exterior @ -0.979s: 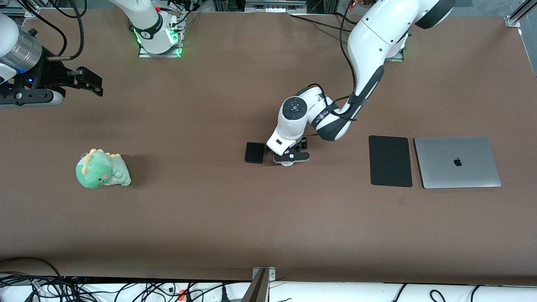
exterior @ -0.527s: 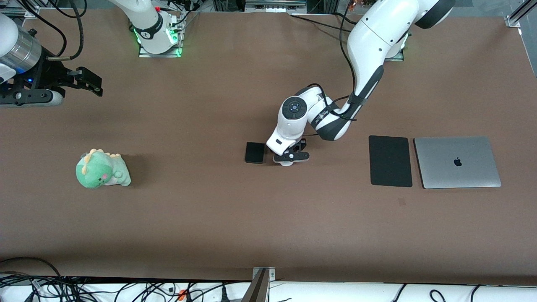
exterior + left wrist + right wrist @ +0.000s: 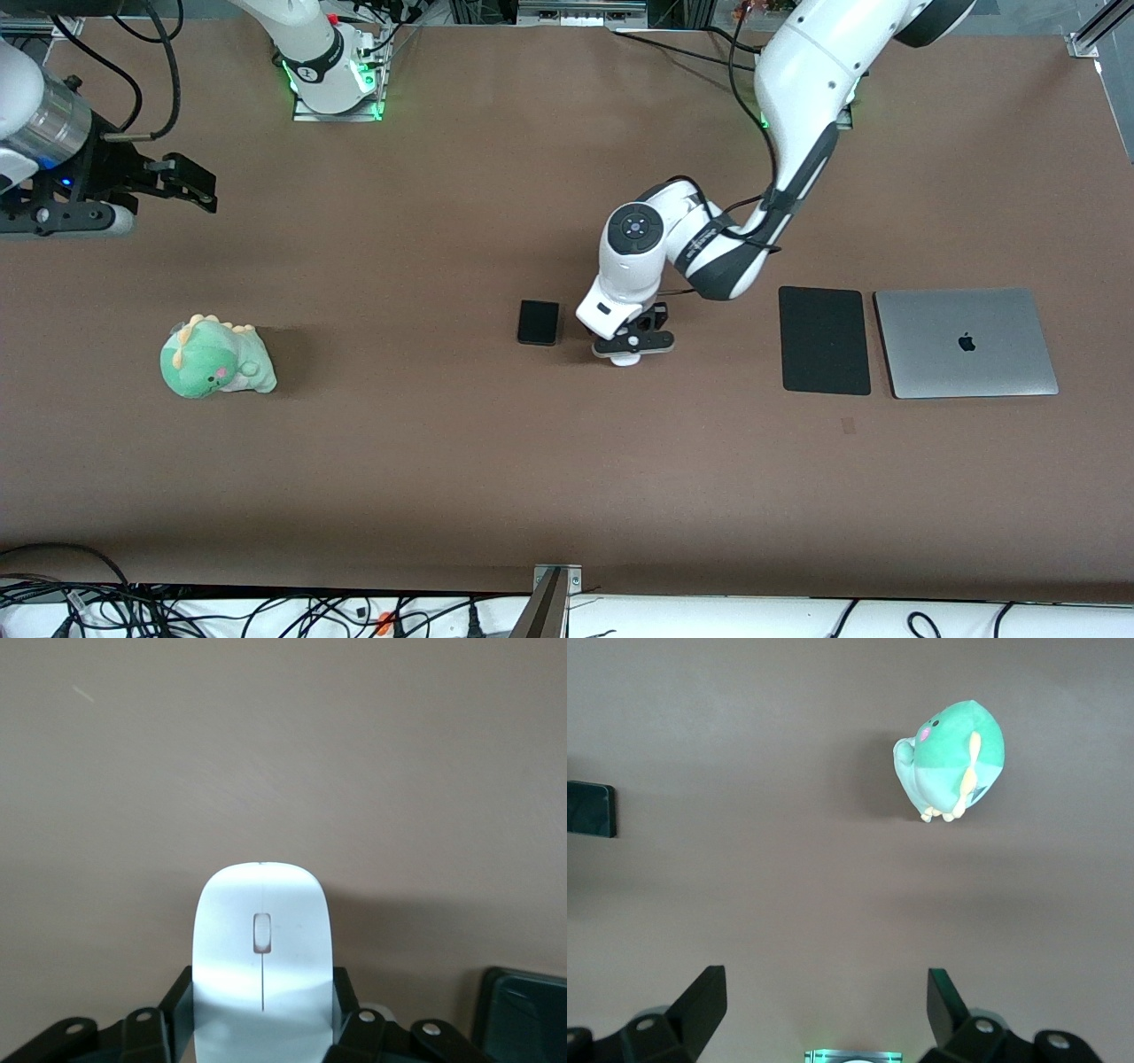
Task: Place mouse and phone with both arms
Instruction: 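Carry the mouse with the left gripper while the right gripper nears the phone, then release the mouse with the left gripper while the right gripper grasps the phone, then raise the left gripper while the right gripper lifts the phone, then carry the black phone beside the green plush toy and release it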
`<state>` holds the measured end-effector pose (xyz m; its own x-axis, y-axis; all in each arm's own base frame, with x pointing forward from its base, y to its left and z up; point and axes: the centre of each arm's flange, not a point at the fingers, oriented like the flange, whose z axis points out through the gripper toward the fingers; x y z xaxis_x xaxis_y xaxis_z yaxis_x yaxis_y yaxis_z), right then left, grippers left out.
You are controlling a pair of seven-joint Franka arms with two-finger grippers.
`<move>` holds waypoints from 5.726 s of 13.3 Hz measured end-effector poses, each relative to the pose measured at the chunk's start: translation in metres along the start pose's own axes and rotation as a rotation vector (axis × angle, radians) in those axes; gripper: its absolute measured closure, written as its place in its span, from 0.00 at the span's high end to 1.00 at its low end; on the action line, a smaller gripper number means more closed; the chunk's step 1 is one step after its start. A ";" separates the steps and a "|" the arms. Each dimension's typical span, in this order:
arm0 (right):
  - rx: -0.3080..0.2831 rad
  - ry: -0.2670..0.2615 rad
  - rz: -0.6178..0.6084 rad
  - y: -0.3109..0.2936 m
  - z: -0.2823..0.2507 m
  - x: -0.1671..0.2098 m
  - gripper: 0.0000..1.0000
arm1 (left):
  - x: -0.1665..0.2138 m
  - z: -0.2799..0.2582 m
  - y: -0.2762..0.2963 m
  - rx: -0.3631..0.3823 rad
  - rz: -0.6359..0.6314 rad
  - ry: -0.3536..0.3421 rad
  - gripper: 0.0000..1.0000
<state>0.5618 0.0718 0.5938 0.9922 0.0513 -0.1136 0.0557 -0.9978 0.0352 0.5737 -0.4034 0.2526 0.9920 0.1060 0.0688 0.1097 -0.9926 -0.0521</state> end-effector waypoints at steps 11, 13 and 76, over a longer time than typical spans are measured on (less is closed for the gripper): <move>0.041 -0.041 0.003 -0.173 0.151 0.053 1.00 | 0.100 -0.034 -0.321 0.043 0.157 -0.384 0.63; 0.027 -0.011 0.070 -0.234 0.196 0.047 1.00 | 0.091 -0.007 -0.342 0.026 0.161 -0.428 0.63; 0.132 0.030 -0.010 -0.051 0.188 0.054 1.00 | 0.038 -0.328 -0.405 -0.041 0.133 -0.020 1.00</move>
<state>0.5913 0.1176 0.3988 0.9946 0.0610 -0.0839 0.0527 -0.9939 -0.0970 0.5462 -0.0172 0.6029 0.9987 -0.0255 0.0445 -0.0247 -0.9995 -0.0182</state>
